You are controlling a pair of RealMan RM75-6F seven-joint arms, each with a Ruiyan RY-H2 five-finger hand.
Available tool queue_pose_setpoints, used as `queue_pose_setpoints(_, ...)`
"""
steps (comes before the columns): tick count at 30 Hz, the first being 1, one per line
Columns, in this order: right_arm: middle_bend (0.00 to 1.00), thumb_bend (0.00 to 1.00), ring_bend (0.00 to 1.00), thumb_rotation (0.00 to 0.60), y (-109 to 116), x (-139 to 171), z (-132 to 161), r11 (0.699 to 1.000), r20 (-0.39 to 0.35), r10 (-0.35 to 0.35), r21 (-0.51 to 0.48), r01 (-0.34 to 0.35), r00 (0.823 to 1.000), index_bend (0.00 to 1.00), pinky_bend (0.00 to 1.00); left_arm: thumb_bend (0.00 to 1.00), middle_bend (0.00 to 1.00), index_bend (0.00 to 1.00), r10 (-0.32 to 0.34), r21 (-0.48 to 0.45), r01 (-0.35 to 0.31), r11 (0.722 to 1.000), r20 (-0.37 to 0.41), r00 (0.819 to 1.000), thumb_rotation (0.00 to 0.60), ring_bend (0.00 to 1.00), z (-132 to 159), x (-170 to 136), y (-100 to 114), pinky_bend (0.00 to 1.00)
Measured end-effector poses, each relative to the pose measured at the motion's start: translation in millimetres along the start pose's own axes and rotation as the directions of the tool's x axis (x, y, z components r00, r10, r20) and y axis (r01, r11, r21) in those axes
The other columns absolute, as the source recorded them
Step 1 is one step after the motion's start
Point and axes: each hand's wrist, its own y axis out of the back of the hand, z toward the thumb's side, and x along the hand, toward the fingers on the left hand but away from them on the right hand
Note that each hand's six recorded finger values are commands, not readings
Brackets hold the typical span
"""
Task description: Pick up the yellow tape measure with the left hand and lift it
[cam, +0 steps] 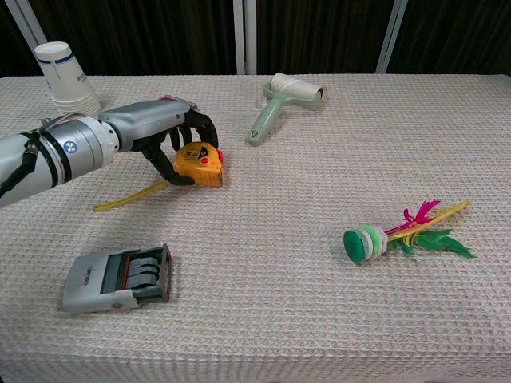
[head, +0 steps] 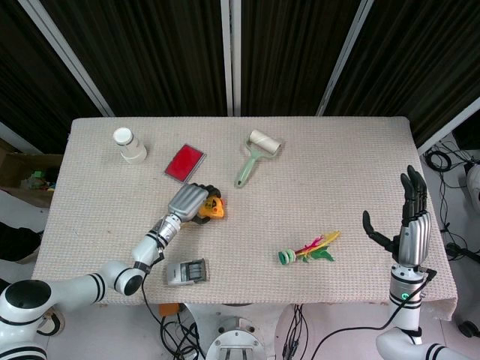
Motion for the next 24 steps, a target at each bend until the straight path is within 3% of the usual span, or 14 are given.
queue_pose_setpoints(6, 0.0, 0.33, 0.0, 0.6, -1.8, 0.1, 1.7, 1.0, -0.009, 0.005, 0.008, -0.005, 1.0, 0.0, 0.0, 0.29, 0.54, 0.54, 0.036, -0.083, -0.037, 0.996, -0.007, 0.999, 0.6, 0.49, -0.9, -1.4, 4.0, 0.49)
queue_pose_setpoints(12, 0.0, 0.33, 0.0, 0.6, -8.2, -0.4, 10.0, 0.998, -0.05, 0.02, 0.057, -0.017, 0.999, 0.0, 0.0, 0.29, 0.56, 0.56, 0.128, -0.239, -0.119, 0.964, 0.022, 0.992, 0.6, 0.51, 13.0, -6.9, 20.9, 0.51)
queue_pose_setpoints(16, 0.0, 0.33, 0.0, 0.6, -21.4, -2.1, 23.5, 0.996, -0.091, 0.048, 0.083, -0.041, 0.995, 0.02, 0.0, 0.29, 0.56, 0.56, 0.217, -0.349, -0.187, 0.918, 0.05, 0.975, 0.6, 0.51, 34.3, -13.2, 38.2, 0.51)
queue_pose_setpoints(24, 0.0, 0.33, 0.0, 0.6, -59.4, -6.4, 46.1, 0.982, -0.107, 0.146, 0.135, -0.131, 0.984, 0.17, 0.0, 0.3, 0.56, 0.56, 0.335, -0.524, -0.258, 0.811, 0.055, 0.941, 0.6, 0.51, 73.5, -21.0, 60.9, 0.51)
